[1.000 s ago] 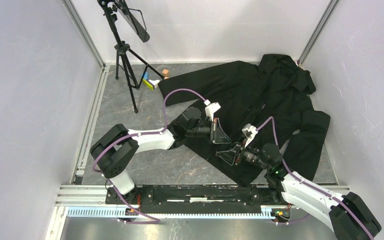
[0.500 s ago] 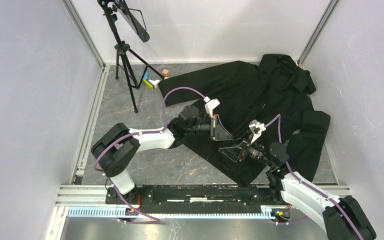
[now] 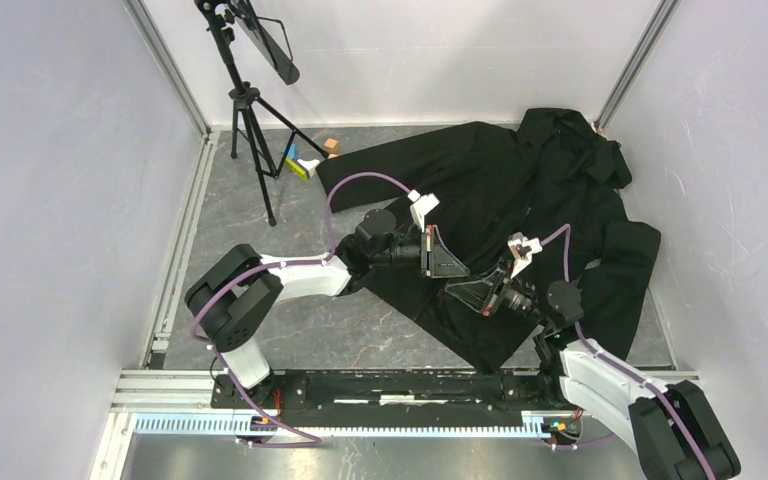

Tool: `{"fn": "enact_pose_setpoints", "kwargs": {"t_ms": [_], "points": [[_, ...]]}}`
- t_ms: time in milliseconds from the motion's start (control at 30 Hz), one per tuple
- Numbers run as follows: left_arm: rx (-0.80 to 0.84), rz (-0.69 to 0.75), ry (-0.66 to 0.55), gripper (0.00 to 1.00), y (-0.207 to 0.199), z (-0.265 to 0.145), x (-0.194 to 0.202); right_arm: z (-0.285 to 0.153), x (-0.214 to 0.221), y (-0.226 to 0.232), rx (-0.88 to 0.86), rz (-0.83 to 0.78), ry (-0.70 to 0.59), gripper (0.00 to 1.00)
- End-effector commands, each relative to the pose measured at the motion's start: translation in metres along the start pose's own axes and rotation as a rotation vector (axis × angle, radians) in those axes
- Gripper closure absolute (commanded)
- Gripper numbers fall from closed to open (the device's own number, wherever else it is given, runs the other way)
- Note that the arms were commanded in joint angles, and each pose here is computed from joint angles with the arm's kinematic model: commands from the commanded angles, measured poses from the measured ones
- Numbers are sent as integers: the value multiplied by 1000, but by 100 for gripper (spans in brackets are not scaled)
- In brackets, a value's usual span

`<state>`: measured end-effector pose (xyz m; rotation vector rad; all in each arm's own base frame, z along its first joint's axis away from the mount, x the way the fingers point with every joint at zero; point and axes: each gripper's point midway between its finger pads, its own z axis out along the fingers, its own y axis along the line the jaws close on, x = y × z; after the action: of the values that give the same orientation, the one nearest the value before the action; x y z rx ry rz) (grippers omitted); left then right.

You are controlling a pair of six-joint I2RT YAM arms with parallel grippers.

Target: Zip up the jacket

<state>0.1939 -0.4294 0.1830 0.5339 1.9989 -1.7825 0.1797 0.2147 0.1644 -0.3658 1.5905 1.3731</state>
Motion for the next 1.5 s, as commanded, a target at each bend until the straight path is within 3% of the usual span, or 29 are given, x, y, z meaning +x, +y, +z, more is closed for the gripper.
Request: {"fn": "enact_pose_setpoints", "kwargs": {"t_ms": [0,33,100,167,267,467,533,600,733,900,1167,1233,1467], "points": [[58,-48,149,98,-14,-2,35,-37,56,-21,84,47,2,92],[55,-52,147,98,-14,-2,35,-37,56,-20,82,51,3,99],[48,-59,147,90,-14,-3,35,-37,55,-19,78,58,-1,100],[33,-59,140,66,-14,-6,35,-37,55,-19,79,63,-1,100],[1,-42,133,48,-12,-11,36,-37,59,-24,98,62,22,100],[-121,21,123,35,-6,-28,34,-40,74,-42,179,61,95,100],[-246,56,152,23,4,-49,31,-40,77,-44,187,50,127,100],[-375,101,155,18,11,-75,24,-41,80,-47,206,41,154,100],[-567,137,171,16,16,-120,18,-43,78,-54,253,14,176,100],[-725,102,302,35,37,-136,34,-44,63,-59,325,-41,197,100],[-987,189,630,31,81,-128,44,-50,47,-55,383,-99,237,100],[-1045,240,643,27,88,-117,40,-51,43,-53,389,-113,236,100],[-1141,312,644,25,111,-88,38,-56,36,-53,421,-137,221,100]]}}
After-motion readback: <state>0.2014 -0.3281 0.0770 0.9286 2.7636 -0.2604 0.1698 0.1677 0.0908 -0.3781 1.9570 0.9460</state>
